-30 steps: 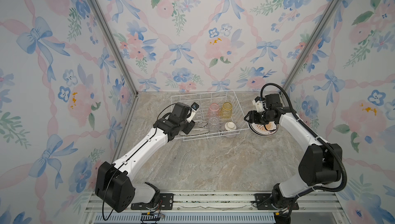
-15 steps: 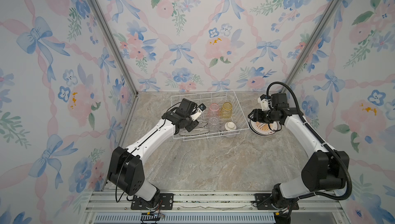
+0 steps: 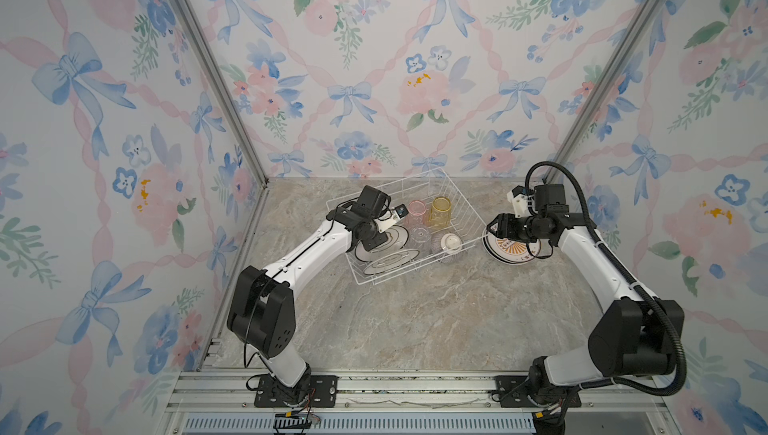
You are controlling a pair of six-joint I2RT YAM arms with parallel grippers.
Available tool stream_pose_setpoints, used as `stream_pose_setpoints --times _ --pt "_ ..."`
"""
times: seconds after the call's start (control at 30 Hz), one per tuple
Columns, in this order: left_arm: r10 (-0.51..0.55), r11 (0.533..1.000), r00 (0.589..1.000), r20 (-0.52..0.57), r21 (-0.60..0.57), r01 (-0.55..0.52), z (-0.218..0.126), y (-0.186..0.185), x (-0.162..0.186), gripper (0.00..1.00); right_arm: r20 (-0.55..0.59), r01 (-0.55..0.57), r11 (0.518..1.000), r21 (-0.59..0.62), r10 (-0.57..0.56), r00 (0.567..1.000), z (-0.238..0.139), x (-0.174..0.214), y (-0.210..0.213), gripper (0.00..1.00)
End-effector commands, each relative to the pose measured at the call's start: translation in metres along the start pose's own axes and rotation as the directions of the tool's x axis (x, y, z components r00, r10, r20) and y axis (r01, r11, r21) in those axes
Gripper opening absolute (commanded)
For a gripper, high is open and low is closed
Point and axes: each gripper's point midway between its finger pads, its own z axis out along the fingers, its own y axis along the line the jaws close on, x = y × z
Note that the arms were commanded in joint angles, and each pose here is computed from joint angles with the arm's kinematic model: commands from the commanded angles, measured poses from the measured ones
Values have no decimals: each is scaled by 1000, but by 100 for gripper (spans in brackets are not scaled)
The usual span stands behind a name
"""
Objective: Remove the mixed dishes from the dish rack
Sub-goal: 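Reach the left gripper into the rack toward the white plate with black print, then grasp and lift the white black-printed plate with the left gripper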
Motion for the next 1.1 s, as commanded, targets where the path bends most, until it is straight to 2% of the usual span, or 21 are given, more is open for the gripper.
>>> stream_pose_setpoints --times 0.0,0.3,0.73,0.93,1.07 --pt "-32 999 998 -53 2 32 10 1 11 0 16 -10 1000 -19 10 1000 -5 0 2 61" --pt "-41 998 998 -50 -51 38 2 14 7 0 21 -13 999 -33 13 1000 -5 -2 5 61" --pt "-132 971 982 137 -183 156 -75 58 -25 0 26 -5 998 -59 7 1000 -6 -2 14 61" --pt "-224 945 945 239 -185 271 -107 78 -32 0 32 16 994 -106 -12 999 -8 -3 29 61" --pt "-321 916 890 323 -132 378 -128 92 -36 0 51 32 982 -185 -23 998 -13 -5 46 61"
